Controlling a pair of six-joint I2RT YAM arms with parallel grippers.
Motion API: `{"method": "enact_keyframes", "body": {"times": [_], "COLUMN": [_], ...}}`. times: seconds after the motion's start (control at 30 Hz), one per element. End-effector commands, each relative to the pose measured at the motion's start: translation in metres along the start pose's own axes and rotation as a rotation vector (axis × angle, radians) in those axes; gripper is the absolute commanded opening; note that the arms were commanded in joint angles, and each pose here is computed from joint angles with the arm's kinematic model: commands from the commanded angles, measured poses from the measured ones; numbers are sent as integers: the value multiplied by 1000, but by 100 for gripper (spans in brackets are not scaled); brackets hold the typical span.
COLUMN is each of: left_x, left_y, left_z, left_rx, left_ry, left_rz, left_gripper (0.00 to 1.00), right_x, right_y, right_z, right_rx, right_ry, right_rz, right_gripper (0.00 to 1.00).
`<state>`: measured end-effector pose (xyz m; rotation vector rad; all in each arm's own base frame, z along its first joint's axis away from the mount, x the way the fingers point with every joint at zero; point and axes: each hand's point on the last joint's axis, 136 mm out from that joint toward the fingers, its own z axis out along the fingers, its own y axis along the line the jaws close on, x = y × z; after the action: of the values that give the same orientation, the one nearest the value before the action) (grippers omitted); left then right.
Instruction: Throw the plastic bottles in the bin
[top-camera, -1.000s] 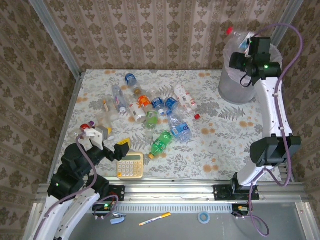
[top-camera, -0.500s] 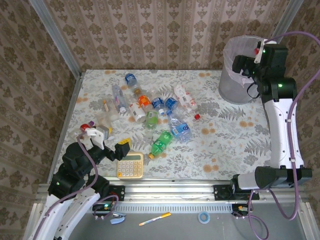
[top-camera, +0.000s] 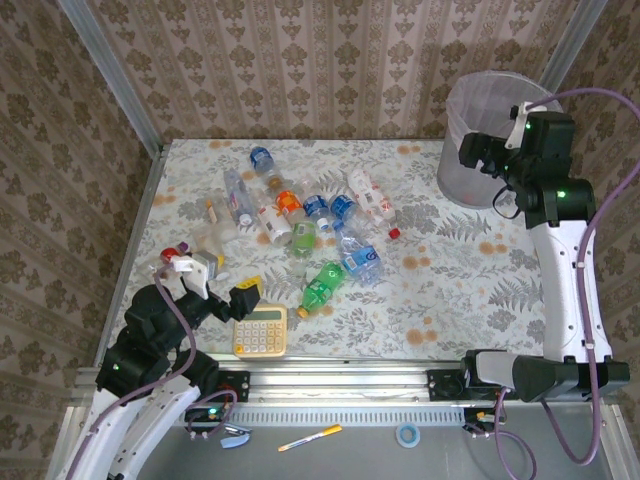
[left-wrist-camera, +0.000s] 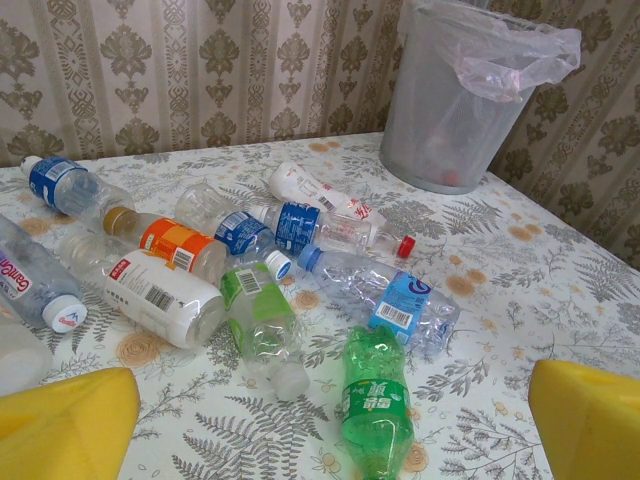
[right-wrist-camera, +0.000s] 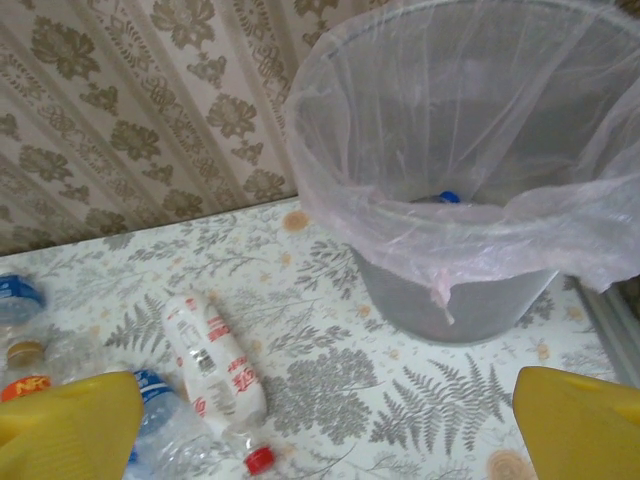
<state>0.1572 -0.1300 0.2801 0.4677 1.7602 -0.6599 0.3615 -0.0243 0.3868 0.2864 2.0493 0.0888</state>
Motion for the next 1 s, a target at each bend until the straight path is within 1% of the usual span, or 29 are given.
{"method": "enact_keyframes", "body": {"times": [0.0, 0.27, 0.57, 0.67, 0.8, 0.97], "left_x": [-3, -3, -5, -7, -8, -8], "left_y": [-1, -2, -3, -5, -5, -5], "left_z": [-2, -2, -4, -5, -6, -6], "left_rx": [3, 5, 15, 22, 25, 25], "left_ry": [-8, -13, -27, -40, -49, -49], "left_rz": [18, 19, 20, 21, 20, 21], "left_gripper": [100, 100, 100, 100, 100, 100], "right_x": [13, 50, 95, 118, 160, 210], "right_y": [13, 21, 42, 52, 71, 92], "right_z": [-4, 0, 8, 15, 23, 35], "right_rx": [-87, -161, -308, -352, -397, -437], "right_ry": [30, 128, 258, 327, 433, 536], "right_rz": [42, 50, 51, 51, 0, -42], "right_gripper": [98, 100, 100, 100, 100, 100]}}
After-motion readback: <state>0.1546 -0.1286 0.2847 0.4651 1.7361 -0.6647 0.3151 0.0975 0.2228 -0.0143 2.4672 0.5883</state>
